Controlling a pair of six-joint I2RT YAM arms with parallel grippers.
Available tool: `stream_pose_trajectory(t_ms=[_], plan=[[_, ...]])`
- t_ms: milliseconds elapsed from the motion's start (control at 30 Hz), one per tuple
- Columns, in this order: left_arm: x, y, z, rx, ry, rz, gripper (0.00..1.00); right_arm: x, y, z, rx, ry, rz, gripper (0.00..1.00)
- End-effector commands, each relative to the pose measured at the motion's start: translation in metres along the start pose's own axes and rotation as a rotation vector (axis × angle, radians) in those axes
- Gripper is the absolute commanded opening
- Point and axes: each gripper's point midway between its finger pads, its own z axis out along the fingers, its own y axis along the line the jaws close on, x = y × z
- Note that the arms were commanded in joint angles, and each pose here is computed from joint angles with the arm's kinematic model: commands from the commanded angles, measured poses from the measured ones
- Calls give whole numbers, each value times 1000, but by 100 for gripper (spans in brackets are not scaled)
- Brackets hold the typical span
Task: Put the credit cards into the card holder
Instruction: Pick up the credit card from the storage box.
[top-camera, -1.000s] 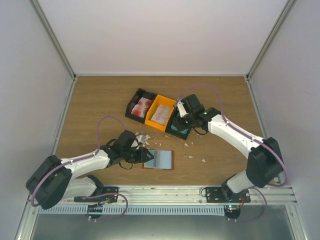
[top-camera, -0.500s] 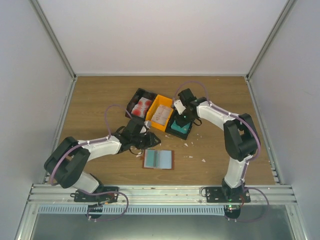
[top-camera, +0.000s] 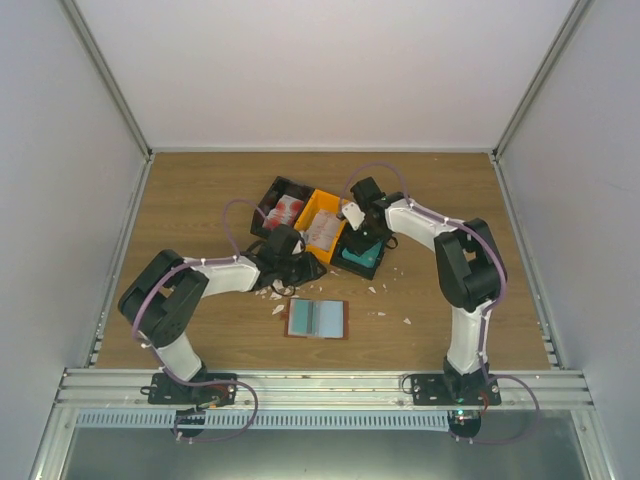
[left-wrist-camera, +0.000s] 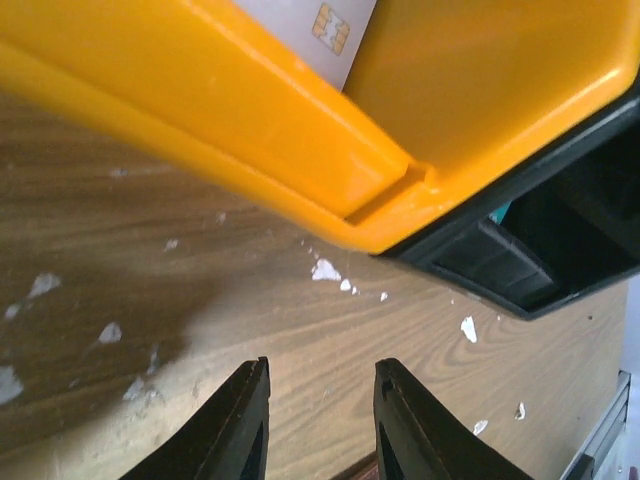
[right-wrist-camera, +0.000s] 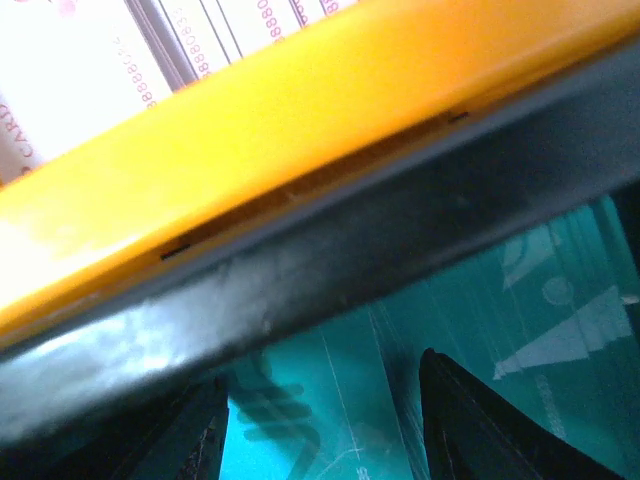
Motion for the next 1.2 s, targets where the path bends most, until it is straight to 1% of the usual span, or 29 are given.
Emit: stream_pose_trajectory(t_ms=[0,300,700,967,1167], plan=[[-23,-14,6,31,-51,25,32,6,1,7,-25,41,-17,53],[-28,-9,23,6,-27,21,30,6,10,-4,-73,31,-8,36],[-34,-10,27,-1,-23,37,30,14,31,-20,-154,16,-18,26],[-35,-11,28,2,-18,41,30,22,44,-23,-181,33,-29,24],[-35,-12,28,5,-17,42,30,26,51,-29,-184,29,-36,25]])
